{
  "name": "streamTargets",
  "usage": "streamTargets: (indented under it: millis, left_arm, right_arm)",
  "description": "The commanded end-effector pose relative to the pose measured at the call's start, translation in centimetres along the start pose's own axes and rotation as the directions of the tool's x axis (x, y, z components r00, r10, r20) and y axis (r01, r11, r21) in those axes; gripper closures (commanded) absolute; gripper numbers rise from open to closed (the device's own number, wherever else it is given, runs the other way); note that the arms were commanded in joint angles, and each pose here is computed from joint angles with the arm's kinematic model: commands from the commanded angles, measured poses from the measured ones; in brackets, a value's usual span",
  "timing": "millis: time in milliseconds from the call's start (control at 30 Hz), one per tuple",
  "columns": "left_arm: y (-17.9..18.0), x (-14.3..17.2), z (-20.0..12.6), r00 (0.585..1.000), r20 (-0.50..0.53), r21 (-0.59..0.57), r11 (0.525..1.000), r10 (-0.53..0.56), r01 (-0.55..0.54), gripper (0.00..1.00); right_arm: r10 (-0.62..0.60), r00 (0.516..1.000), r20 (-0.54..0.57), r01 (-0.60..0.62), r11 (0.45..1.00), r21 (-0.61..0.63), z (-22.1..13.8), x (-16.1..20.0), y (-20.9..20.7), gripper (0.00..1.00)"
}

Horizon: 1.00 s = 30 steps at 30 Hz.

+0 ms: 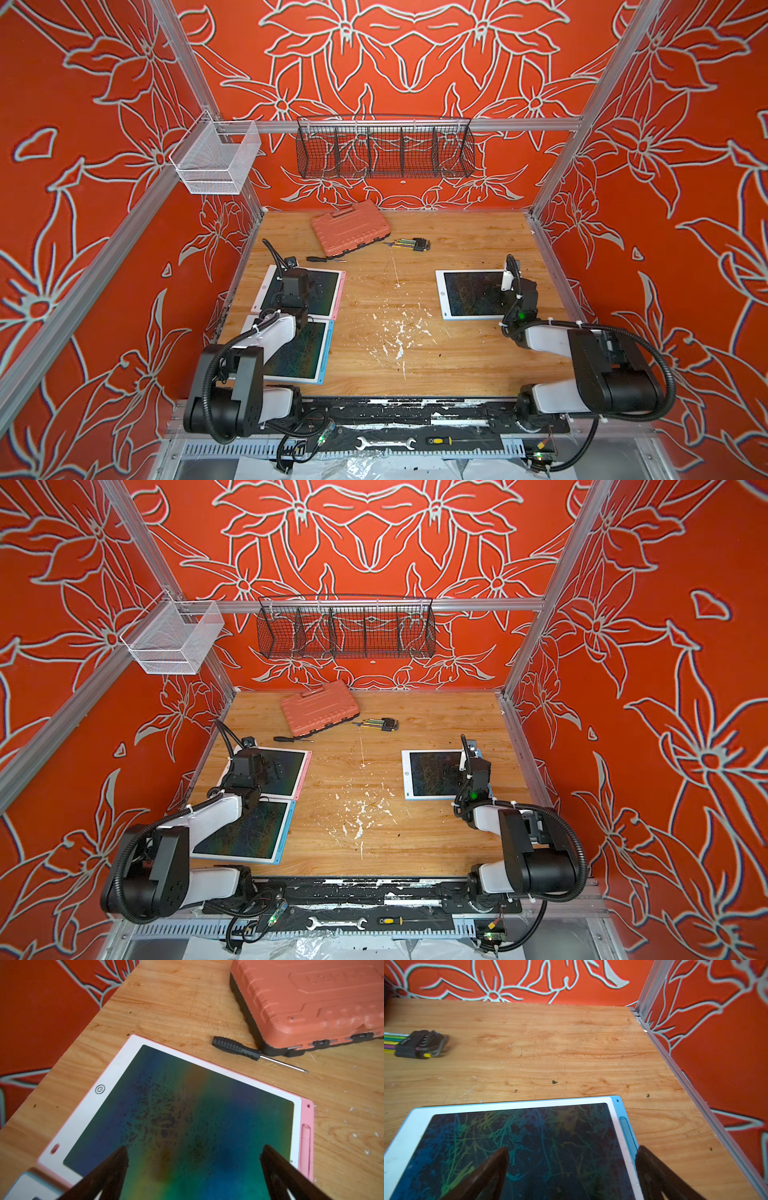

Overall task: Place the stylus back onto the writing tablet
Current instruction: Reset both arms

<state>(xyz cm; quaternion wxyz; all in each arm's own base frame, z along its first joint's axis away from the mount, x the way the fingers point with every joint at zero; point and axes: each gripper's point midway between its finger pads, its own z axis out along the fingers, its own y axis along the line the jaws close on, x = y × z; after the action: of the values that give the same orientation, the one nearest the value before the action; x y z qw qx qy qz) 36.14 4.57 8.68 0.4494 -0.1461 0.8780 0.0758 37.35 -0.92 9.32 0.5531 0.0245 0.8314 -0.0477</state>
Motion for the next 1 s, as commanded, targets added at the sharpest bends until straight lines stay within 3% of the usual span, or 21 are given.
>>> streamTargets:
  millis: [0, 400, 500, 567, 967]
  left_arm:
    - [-1.5, -0.7, 0.4, 0.998, 0.032, 0.083, 0.995, 0.049, -0.051, 0.03]
    - [-2.3, 0.0, 0.0, 0.996, 0.059, 0.147, 0.986, 0.067, -0.075, 0.03]
    - [-1.9, 0.2, -0.1, 0.990, 0.137, 0.134, 0.989, 0.042, -0.060, 0.03]
    - [-1.8, 0.5, 0.0, 0.995, 0.088, 0.130, 0.990, 0.050, -0.061, 0.03]
    - [-1.9, 0.5, -0.1, 0.994, 0.092, 0.133, 0.989, 0.050, -0.062, 0.03]
  right_arm:
    - [-0.025, 1.000, 0.006, 0.026, 0.999, -0.042, -0.1, 0.2, 0.6, 0.03]
    - [0.002, 1.000, 0.006, -0.002, 0.999, 0.043, 0.0, 0.2, -0.8, 0.03]
    - [0.002, 1.000, 0.004, -0.002, 0.999, 0.044, 0.0, 0.2, -0.8, 0.03]
    - [0.003, 1.000, 0.005, -0.003, 0.999, 0.044, 0.0, 0.1, -0.8, 0.03]
    - [0.002, 1.000, 0.016, -0.002, 0.999, 0.043, -0.2, 0.0, -0.7, 0.03]
